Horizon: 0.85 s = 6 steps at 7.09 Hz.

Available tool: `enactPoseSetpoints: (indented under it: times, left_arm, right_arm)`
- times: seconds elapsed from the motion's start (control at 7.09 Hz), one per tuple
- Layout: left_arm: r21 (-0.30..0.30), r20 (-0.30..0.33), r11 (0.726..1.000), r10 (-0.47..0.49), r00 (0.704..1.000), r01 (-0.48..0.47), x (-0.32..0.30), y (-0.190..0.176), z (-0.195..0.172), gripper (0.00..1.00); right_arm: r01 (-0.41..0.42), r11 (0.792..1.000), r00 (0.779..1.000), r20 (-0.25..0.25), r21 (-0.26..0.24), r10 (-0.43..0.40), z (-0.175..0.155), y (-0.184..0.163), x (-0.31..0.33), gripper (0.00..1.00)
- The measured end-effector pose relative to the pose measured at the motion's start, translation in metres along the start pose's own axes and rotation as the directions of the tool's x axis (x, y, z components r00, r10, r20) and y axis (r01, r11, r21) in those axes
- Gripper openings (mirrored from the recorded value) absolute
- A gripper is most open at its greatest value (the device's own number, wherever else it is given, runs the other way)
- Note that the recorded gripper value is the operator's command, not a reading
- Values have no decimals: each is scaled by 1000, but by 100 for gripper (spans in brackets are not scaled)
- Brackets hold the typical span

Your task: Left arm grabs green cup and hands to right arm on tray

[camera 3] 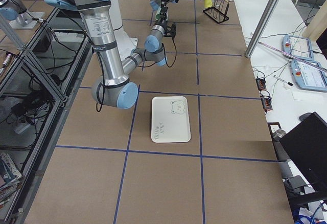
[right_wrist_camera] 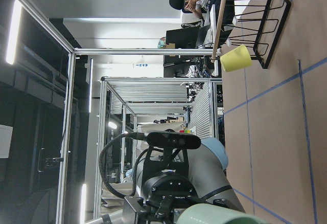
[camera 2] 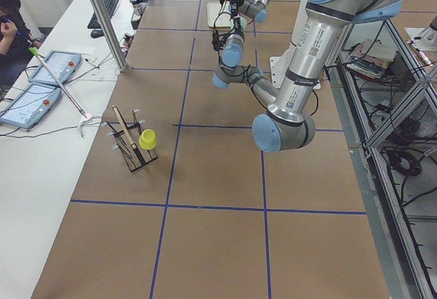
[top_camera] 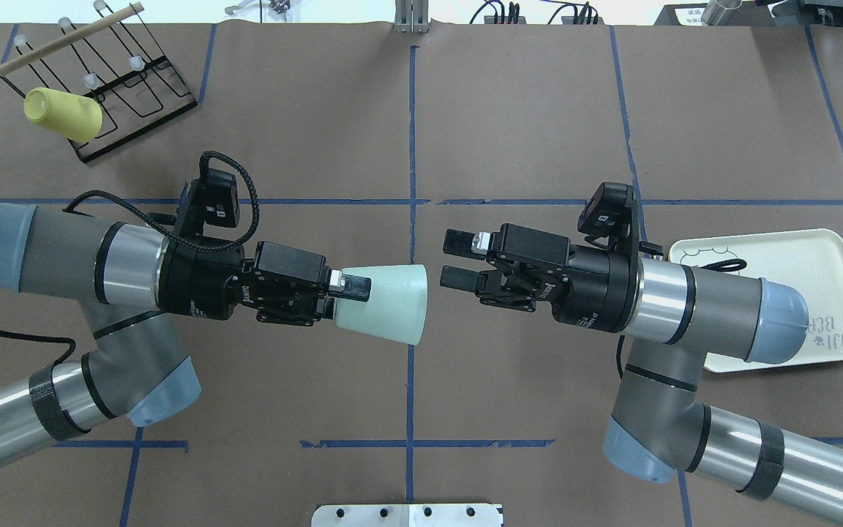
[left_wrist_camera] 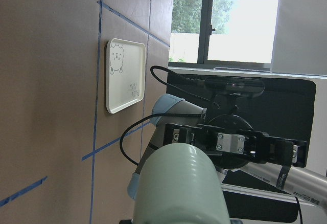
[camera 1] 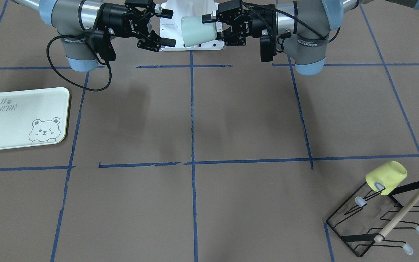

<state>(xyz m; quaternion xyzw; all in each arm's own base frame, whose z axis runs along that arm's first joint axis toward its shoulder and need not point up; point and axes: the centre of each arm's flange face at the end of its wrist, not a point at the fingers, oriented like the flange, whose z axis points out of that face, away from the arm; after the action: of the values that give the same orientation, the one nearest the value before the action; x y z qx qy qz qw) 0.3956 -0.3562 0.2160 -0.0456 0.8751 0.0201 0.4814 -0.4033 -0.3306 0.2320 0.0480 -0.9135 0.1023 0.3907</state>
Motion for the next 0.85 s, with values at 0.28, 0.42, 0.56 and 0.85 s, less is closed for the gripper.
enactPoseSetpoints:
  times: [0.28, 0.42, 0.56, 0.85]
  left_arm:
    - [3, -3, 1000, -17, 1000, 17, 1, 0, 1, 36]
    - [6, -5, 1000, -20, 1000, 20, 1, -1, 3, 36]
    - [9, -6, 1000, -22, 1000, 22, 1, -1, 4, 36]
    - [10, -5, 1000, -25, 1000, 25, 0, -1, 5, 36]
  right_arm:
    - [-11, 1000, 1000, 4, -5, 11, 6, 9, 2, 99]
    - [-16, 1000, 1000, 7, -8, 16, 10, 12, 2, 99]
    - [-18, 1000, 1000, 10, -10, 18, 13, 14, 1, 98]
    - [-18, 1000, 1000, 20, -13, 18, 18, 16, -4, 97]
